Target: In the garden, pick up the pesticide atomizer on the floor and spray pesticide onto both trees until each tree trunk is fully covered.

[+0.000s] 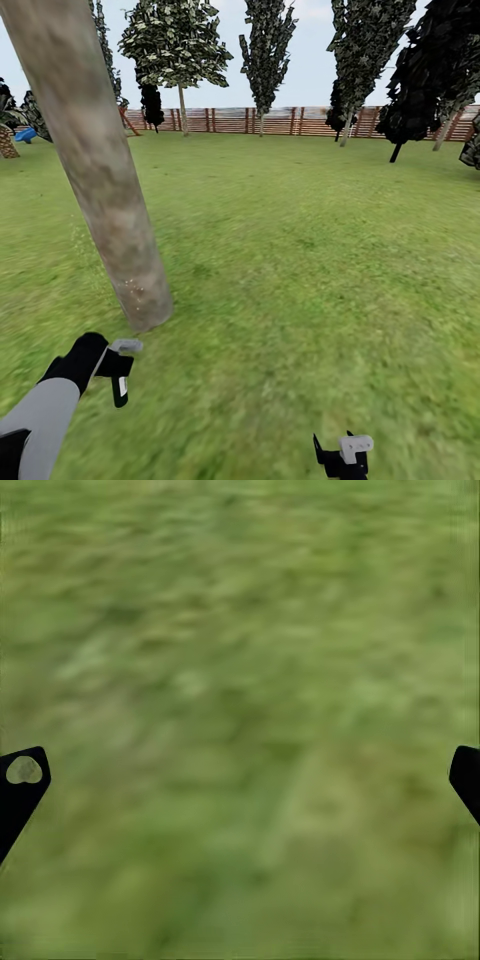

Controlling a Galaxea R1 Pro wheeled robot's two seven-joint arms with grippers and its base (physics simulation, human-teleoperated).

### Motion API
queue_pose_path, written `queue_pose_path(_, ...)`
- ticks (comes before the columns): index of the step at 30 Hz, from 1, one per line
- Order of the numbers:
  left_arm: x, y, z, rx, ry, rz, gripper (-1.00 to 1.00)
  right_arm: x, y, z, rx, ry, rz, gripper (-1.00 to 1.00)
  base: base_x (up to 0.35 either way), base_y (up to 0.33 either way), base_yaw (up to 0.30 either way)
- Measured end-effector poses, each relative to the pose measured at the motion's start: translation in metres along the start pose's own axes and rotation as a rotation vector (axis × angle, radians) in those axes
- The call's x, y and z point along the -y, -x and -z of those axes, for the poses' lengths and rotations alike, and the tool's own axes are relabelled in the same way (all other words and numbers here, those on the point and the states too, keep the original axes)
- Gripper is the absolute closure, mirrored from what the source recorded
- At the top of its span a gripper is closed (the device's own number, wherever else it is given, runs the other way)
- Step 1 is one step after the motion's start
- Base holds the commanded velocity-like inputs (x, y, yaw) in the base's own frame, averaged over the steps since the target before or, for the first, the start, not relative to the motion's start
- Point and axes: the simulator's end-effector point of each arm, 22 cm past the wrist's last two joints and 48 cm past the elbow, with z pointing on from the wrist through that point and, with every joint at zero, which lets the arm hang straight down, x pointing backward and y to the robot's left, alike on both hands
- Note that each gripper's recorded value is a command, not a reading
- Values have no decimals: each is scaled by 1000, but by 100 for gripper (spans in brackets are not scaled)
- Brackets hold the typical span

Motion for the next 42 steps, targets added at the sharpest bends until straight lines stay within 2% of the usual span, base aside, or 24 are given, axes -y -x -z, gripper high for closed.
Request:
queue_pose_path(9, 1, 1, 0, 1, -3, 1, 100, 0, 0, 0, 0, 1, 0, -100, 323, 62, 0)
queue_pose_path(13, 0, 0, 0, 2, -1, -1, 100, -1, 0, 0, 0, 1, -1, -100, 113, 1, 39)
queue_pose_path(20, -59, -9, 10, -4, 73, 30, 100, -3, 0, 0, 0, 3, -3, -100, 3, 0, 167)
queue_pose_path(22, -60, -8, 11, 1, 72, 32, 100, -3, 0, 0, 0, 3, -3, -100, 0, 0, 6)
queue_pose_path(25, -40, -2, 8, 13, 41, 32, 100, -3, 0, 0, 0, 3, -3, -100, 0, 0, 0)
queue_pose_path(29, -35, 6, 10, 27, 33, 21, 100, -3, 0, 0, 0, 3, -3, -100, 0, 0, 0)
queue_pose_path(33, -44, 8, 13, 30, 47, 18, 100, -3, 0, 0, 0, 3, -3, -100, 0, 0, 0)
queue_pose_path(39, -81, 4, 22, 32, 96, 34, 100, -3, 0, 0, 0, 3, -3, -100, 0, 0, 0)
queue_pose_path(42, -72, 6, 20, 35, 76, 40, 100, -3, 0, 0, 0, 3, -3, -100, 0, 0, 0)
